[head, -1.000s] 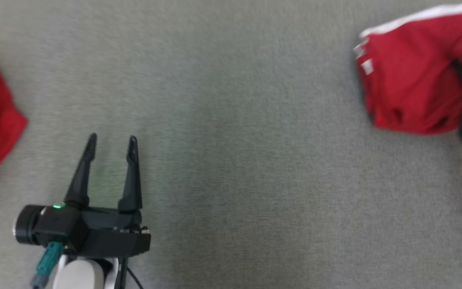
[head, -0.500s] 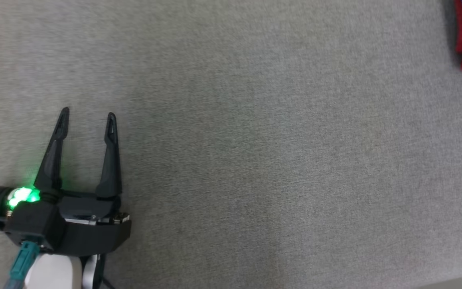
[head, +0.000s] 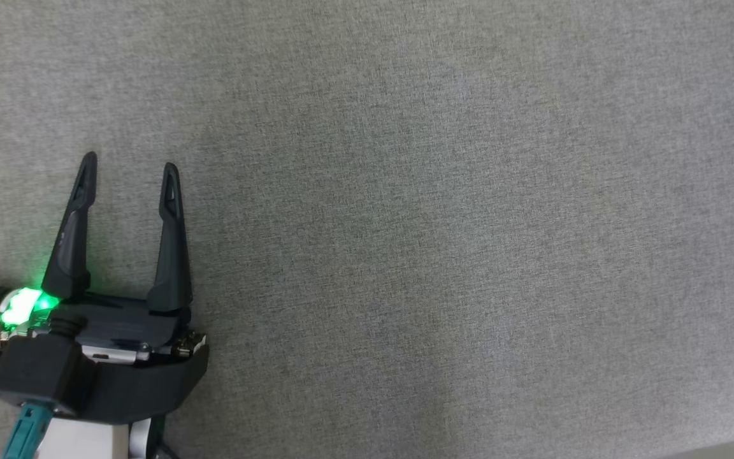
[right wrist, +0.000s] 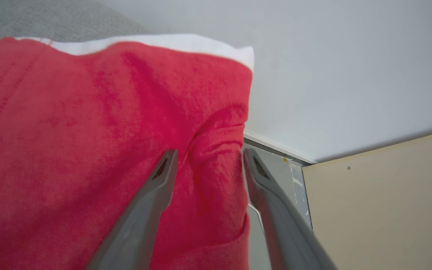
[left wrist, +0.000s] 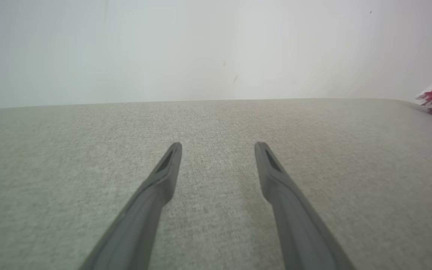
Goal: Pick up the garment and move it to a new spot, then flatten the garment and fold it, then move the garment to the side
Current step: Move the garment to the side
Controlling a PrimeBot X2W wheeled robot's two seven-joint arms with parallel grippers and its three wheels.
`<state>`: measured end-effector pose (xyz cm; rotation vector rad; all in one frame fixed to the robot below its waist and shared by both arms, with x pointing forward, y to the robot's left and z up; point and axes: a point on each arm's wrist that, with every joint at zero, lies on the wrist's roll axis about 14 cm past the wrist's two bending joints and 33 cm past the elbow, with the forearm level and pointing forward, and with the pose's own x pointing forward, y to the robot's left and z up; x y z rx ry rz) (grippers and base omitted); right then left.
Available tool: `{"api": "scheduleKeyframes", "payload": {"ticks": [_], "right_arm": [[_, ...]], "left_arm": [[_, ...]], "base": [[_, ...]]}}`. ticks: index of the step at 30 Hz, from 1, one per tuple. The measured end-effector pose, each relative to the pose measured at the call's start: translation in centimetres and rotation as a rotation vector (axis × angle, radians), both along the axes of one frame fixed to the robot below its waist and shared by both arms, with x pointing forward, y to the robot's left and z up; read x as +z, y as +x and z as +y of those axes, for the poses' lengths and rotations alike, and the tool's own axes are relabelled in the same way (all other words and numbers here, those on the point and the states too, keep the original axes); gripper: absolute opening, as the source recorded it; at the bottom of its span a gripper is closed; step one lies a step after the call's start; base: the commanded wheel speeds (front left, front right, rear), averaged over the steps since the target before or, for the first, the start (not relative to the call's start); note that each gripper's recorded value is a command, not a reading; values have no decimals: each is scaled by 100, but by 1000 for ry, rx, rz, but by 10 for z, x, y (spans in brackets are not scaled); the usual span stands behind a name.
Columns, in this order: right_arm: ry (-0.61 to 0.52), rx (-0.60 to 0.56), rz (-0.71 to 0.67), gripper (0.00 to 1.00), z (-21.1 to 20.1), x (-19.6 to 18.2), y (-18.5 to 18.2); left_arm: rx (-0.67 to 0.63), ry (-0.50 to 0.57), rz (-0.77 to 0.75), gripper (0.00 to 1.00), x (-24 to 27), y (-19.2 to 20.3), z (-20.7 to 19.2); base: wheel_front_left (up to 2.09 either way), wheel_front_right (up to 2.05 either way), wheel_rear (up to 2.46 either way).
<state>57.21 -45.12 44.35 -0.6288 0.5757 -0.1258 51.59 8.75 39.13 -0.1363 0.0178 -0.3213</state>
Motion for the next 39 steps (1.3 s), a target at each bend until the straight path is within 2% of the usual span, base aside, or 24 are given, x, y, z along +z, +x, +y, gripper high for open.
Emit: {"api": "scheduleKeyframes", "payload": {"ticks": [6, 13, 20, 23, 29, 39], "right_arm": [[16, 4, -108, 100, 2, 23, 5], [134, 82, -292, 100, 41, 59, 10], [318, 168, -438, 100, 101, 87, -5], [399, 193, -493, 100, 123, 93, -22], [531, 197, -543, 100, 161, 80, -71], [691, 201, -599, 100, 218, 65, -145]], "left_arm": [[24, -7, 7, 100, 8, -5, 6], [75, -7, 46, 100, 18, -28, 22], [133, 6, 30, 100, 44, -55, 43], [152, 6, 9, 100, 58, -64, 50], [183, 1, -32, 100, 83, -84, 61], [245, 1, -84, 100, 110, -116, 83]], "base": [[0, 0, 0], [0, 0, 0], [0, 0, 0], [0, 0, 0], [0, 0, 0], [0, 0, 0]]}}
